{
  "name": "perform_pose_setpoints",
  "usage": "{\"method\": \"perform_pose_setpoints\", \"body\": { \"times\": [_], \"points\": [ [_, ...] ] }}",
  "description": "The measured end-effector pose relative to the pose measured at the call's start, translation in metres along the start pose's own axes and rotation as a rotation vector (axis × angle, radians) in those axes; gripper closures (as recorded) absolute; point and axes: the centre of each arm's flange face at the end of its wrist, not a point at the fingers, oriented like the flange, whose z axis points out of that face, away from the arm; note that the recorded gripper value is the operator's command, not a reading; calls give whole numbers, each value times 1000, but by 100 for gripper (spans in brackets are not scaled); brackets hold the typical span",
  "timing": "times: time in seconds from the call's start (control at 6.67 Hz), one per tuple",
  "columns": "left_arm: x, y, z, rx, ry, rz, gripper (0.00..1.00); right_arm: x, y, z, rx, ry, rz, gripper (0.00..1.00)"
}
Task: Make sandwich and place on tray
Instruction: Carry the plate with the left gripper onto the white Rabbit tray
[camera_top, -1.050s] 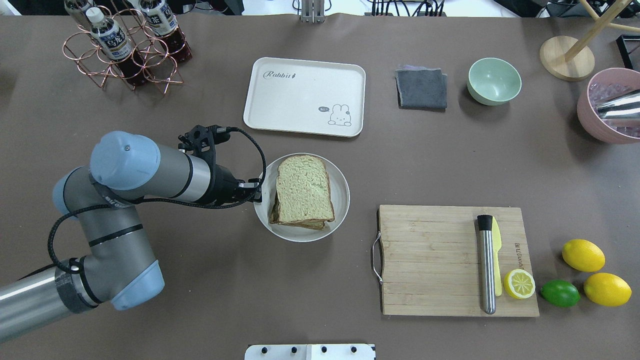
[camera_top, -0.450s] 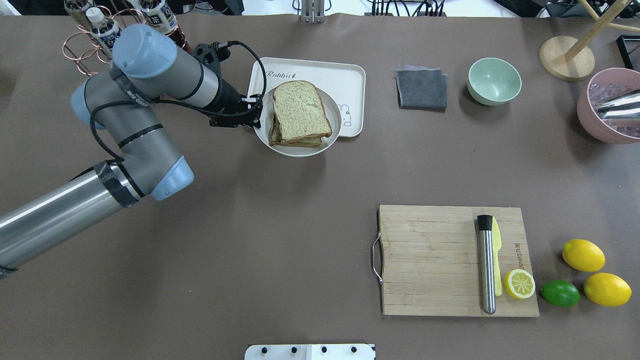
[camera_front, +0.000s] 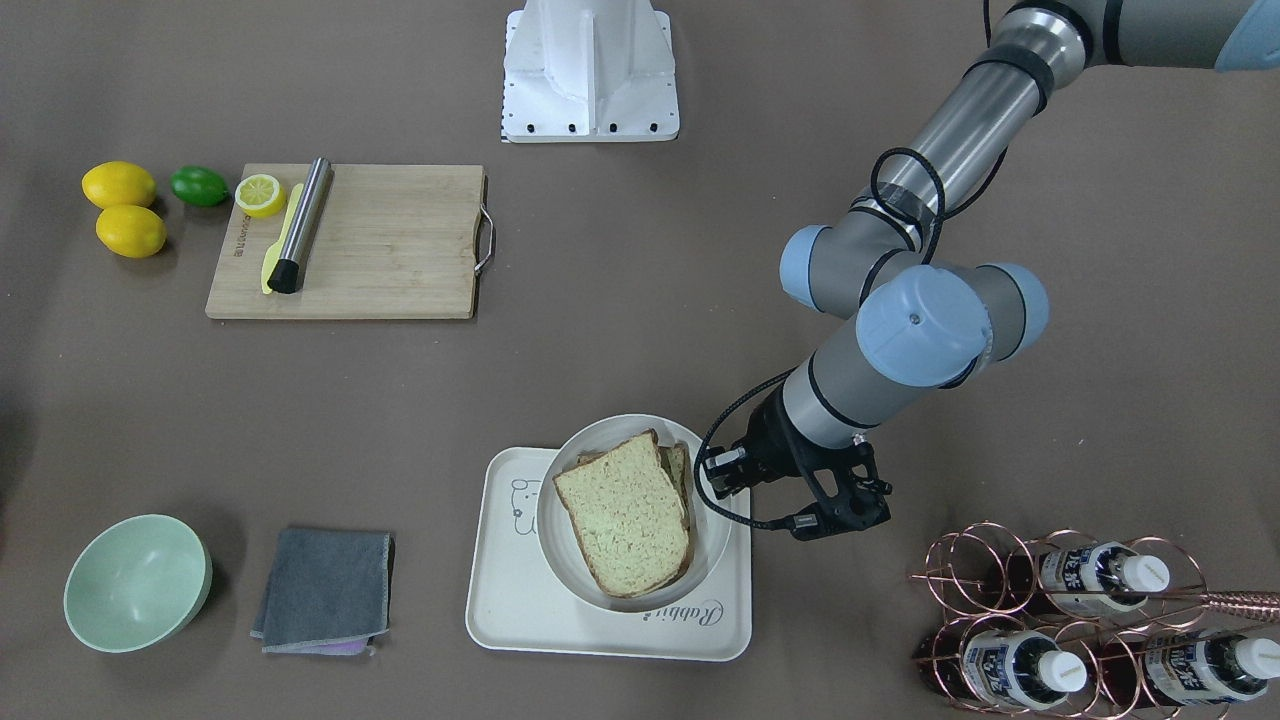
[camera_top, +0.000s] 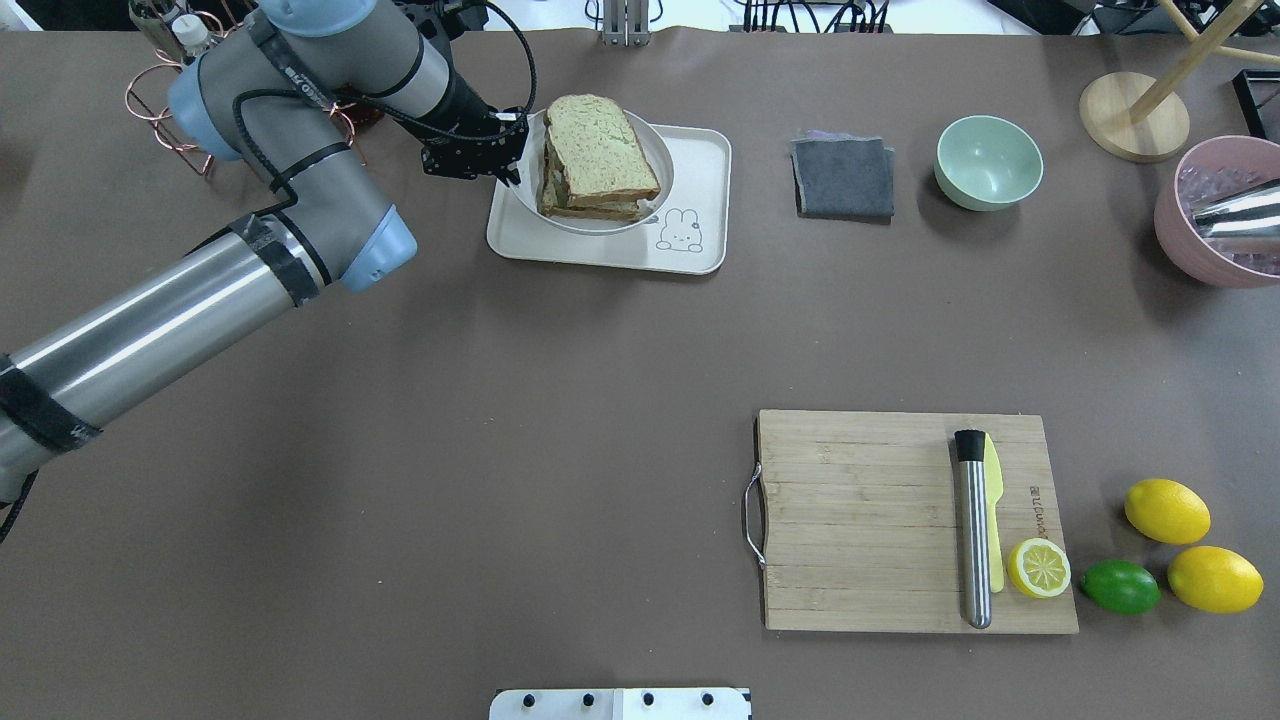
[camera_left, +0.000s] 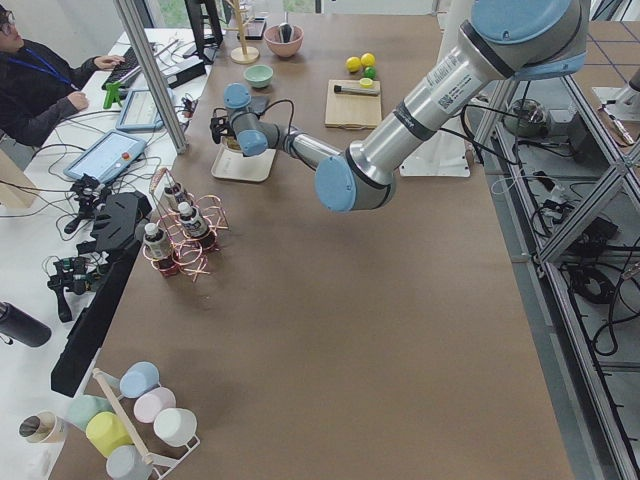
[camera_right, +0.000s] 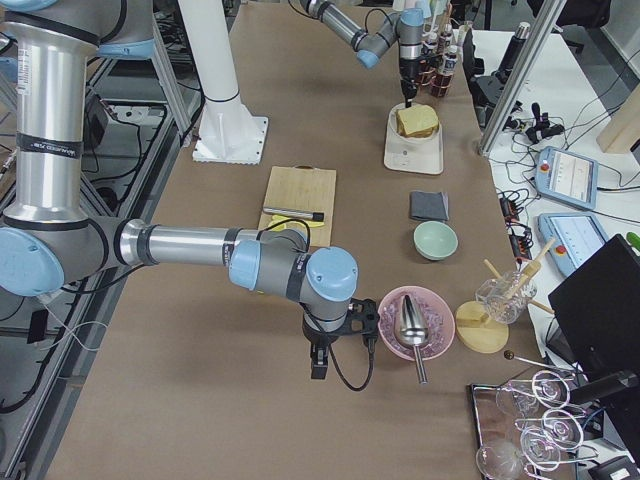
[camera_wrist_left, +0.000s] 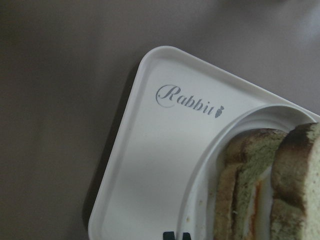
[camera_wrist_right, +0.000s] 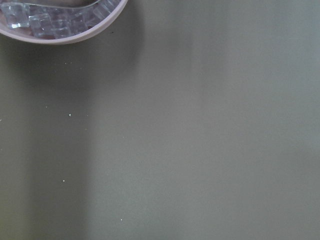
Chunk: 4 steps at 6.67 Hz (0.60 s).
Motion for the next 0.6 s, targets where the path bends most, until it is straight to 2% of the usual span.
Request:
{"method": "perform_pose_setpoints", "body": {
  "times": [0.15,0.45,0.6],
  "points": [
    [5,-13,14,4,-4,3,100,0,0,-1,1,0,0,0],
    [14,-15,32,12,-10,14,100,-1,0,-1,3,-1,-1,0],
    [17,-10,41,21,-15,22,66,-1,-1,-1,3,-1,-1,0]
  ]
}}
